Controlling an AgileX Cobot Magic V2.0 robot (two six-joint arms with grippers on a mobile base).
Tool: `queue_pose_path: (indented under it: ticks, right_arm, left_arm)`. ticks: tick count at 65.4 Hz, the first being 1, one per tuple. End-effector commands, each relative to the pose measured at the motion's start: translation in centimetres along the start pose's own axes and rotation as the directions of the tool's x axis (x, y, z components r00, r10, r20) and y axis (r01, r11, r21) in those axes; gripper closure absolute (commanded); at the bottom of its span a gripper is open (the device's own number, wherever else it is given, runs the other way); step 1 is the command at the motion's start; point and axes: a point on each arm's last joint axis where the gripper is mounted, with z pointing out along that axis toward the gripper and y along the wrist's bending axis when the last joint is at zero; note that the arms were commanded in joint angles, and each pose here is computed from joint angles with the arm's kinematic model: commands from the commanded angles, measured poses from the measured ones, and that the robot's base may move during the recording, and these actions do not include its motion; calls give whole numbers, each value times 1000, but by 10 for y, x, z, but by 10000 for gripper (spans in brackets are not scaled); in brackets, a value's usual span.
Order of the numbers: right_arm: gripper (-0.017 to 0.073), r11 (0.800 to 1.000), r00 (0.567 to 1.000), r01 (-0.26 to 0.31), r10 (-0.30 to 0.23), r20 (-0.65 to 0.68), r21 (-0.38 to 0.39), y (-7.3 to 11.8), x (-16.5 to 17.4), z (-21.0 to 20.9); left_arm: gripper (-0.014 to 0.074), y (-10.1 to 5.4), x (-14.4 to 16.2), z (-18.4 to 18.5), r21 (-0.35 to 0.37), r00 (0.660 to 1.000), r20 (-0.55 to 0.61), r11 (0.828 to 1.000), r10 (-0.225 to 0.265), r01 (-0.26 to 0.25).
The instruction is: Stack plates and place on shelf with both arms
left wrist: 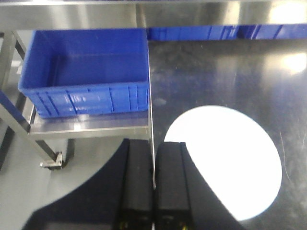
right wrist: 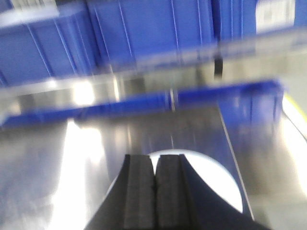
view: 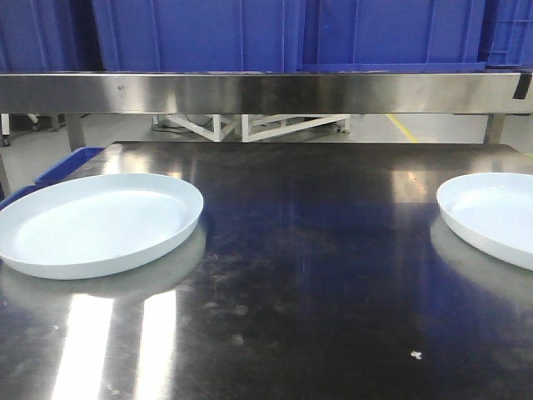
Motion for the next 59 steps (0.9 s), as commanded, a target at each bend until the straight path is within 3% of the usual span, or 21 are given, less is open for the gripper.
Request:
queue_pose_path:
  ticks: [1,8,16,39,53,59]
  right_arm:
    - [508,999,995,50,-48,-84,19,3,-19,22]
    - [508,996,966,86,-76,-248,31,4,-24,48]
    - [508,995,945,87,-70,-318,39,5,-30,69]
    - [508,996,984,85,-79,-159,31,8,-46,79]
    - [505,996,982,85,-78,-170,31,7,-45,79]
    - [403,996,980,85,-78,-182,32,7,-44,79]
  left_arm:
    - [493,-1,-19,-10,1,990,143,1000,-13,13]
    - [493,0,-20,-11,0,988,155,1000,-13,13]
    - [493,0,-20,-11,0,988,155,1000,-13,13]
    - [493,-1,-20,-11,1,988,157,1000,-14,14]
    - [493,-1,-20,-11,3,987,157,1000,-16,16]
    - [491,-1,-20,-11,3,987,157,1000,-16,16]
